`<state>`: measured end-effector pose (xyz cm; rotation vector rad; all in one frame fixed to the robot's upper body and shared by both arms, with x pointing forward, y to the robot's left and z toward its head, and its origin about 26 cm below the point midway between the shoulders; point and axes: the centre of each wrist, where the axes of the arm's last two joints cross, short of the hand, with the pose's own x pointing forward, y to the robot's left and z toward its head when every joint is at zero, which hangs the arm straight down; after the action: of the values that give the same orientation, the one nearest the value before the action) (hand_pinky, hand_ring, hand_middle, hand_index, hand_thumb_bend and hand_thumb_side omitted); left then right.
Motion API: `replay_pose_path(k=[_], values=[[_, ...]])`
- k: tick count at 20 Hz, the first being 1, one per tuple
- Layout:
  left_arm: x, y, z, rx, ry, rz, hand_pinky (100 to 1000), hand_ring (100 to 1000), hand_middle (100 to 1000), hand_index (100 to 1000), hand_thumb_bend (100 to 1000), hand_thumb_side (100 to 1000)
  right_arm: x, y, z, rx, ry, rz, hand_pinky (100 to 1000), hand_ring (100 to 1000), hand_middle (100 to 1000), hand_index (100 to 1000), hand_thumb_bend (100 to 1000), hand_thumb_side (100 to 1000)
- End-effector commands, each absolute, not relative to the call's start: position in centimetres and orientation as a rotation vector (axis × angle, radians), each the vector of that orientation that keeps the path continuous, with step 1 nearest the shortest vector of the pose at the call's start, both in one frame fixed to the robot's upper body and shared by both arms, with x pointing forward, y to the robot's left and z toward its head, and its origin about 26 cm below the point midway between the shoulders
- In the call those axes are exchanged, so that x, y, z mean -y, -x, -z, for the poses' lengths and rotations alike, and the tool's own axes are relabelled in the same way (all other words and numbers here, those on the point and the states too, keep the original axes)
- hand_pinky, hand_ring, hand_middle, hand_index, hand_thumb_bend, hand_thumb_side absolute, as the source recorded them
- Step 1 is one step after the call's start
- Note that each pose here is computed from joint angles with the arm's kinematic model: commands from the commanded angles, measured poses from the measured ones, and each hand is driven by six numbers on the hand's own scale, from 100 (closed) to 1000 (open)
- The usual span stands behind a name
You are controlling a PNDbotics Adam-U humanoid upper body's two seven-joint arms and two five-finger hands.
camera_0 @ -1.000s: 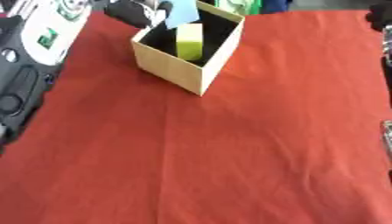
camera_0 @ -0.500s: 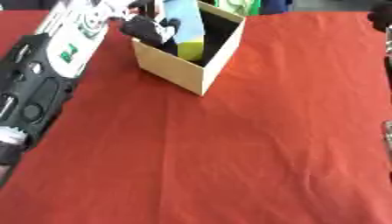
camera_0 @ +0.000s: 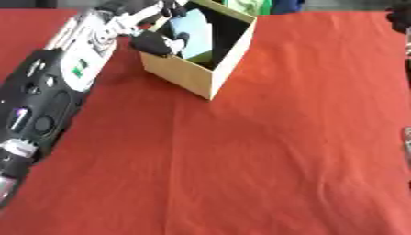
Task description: Pick up objects on the table and place them in the box.
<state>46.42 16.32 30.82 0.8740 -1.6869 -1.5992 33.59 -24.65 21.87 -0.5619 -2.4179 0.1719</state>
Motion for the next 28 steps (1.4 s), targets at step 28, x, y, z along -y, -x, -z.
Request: replay_pose_path(k=[28], values=[[-16.7, -37.1, -38.5, 2.355, -0.830, 1.093, 728, 824, 803, 846, 100, 695, 25.1, -33.1, -22.3, 2.433, 0.623, -0.168, 797, 750, 696, 1000, 100, 812]])
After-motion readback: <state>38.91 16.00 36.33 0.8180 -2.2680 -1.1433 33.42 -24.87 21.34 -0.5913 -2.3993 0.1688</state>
